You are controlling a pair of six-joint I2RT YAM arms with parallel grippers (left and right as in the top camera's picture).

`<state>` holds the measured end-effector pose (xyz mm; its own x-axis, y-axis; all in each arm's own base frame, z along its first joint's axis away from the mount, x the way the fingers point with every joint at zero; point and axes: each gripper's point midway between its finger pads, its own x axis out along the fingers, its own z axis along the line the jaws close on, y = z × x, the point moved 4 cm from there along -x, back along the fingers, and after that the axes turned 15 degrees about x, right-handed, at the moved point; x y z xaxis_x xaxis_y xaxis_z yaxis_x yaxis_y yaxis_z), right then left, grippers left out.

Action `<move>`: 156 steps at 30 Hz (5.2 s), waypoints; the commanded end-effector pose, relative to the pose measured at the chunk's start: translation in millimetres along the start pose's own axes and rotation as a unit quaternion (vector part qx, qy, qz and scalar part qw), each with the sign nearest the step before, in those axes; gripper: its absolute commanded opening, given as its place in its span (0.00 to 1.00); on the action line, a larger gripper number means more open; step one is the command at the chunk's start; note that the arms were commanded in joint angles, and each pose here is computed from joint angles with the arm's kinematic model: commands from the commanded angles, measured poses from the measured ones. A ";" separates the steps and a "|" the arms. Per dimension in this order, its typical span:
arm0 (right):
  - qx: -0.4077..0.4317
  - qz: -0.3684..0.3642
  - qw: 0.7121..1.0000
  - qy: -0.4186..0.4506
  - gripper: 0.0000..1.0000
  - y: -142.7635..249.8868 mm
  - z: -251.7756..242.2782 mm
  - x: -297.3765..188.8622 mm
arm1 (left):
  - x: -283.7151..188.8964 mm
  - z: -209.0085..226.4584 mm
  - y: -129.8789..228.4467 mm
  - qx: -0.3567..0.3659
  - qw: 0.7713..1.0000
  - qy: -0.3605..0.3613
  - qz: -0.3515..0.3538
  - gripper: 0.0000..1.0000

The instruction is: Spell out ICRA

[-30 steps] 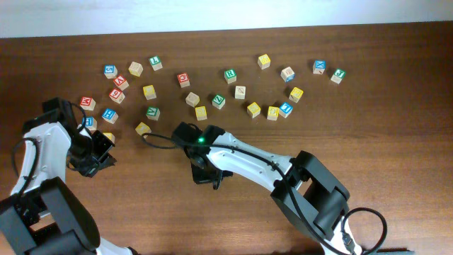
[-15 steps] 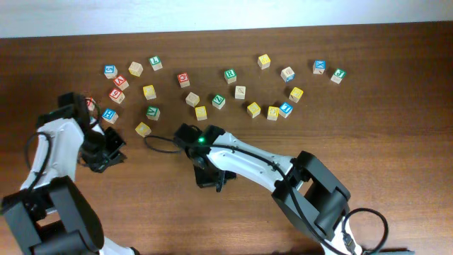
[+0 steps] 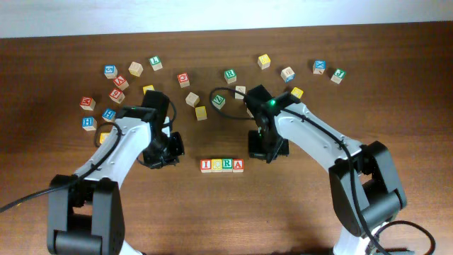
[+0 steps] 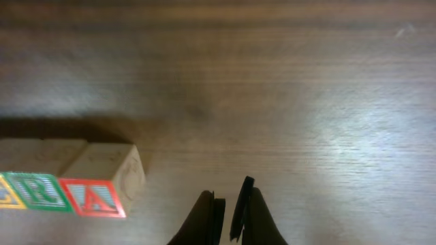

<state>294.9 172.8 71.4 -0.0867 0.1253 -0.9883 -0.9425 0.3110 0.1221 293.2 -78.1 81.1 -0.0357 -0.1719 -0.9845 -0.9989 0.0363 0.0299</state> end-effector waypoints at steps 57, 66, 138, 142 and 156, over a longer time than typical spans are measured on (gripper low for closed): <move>-0.025 0.024 0.999 -0.024 0.05 62.4 37.6 39.8 | -13.2 87.8 -2.3 -0.134 0.991 -0.021 -0.015 0.00; -0.024 0.016 0.999 -0.036 0.04 59.6 41.2 42.2 | -13.2 87.6 -2.4 -0.132 0.991 -0.021 -0.015 0.00; -0.009 0.034 0.996 -0.080 0.05 14.1 23.9 21.7 | 37.7 -47.8 2.9 0.037 0.997 0.049 -0.040 0.00; -0.010 0.040 0.995 -0.087 0.05 15.8 25.7 21.3 | 37.5 -48.3 0.9 0.038 0.997 0.050 -0.045 0.00; -0.015 0.045 0.994 -0.101 0.05 17.8 31.5 20.7 | 37.4 -48.6 0.4 0.040 0.997 0.050 -0.046 0.00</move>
<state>291.7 206.9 58.6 -0.0897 0.3333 -0.9385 -0.9450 0.2690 0.1858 291.4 -129.6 48.9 0.0442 -0.2574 -0.9653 -0.9929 0.0955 -0.0710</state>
